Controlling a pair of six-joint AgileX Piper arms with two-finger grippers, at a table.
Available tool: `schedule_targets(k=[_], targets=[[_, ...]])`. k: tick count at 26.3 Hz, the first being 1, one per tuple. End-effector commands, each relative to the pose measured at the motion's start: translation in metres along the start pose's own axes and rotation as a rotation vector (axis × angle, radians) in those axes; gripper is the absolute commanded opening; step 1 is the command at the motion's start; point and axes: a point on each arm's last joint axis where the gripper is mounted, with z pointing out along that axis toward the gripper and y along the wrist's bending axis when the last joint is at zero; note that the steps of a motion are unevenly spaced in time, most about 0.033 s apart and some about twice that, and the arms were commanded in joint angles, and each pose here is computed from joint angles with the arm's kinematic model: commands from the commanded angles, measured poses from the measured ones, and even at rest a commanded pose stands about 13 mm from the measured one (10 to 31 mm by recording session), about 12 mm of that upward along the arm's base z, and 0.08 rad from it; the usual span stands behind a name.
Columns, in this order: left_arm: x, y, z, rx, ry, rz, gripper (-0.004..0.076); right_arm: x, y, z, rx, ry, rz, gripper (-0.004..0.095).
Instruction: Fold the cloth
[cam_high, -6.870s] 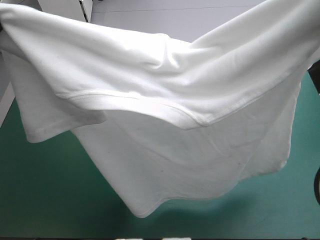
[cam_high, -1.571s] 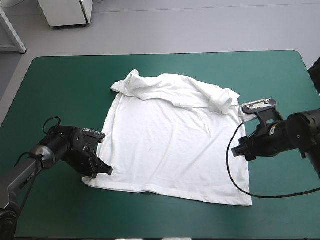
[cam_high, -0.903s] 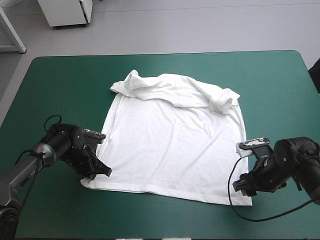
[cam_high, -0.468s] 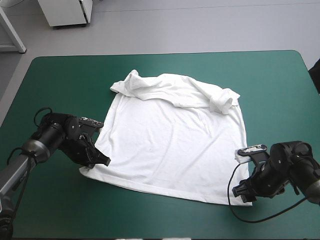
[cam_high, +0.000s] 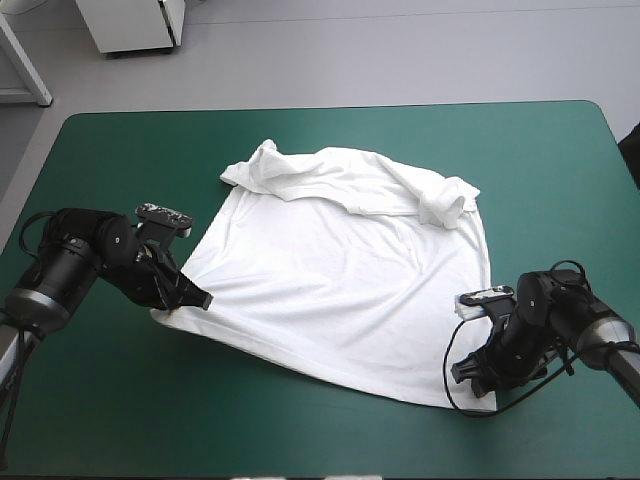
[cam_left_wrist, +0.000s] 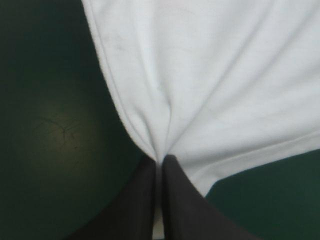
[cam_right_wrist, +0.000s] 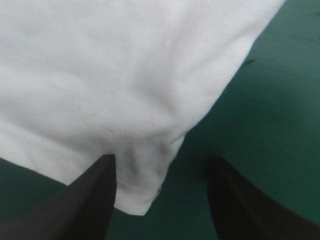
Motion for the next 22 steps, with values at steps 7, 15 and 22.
schedule_targets(k=[7,15,22], targets=[[-0.002,-0.002,-0.02,-0.008,-0.075,-0.004,-0.0022,-0.008,0.013,-0.004,-0.091,-0.067,-0.021,0.0295],[-0.002,-0.003,-0.021,0.003,-0.082,0.0,-0.0022,-0.013,0.043,0.005,-0.086,-0.071,-0.137,-0.0008],[0.006,-0.006,-0.035,0.008,-0.121,0.017,-0.0022,-0.02,0.045,-0.043,0.026,-0.193,-0.162,-0.0007]])
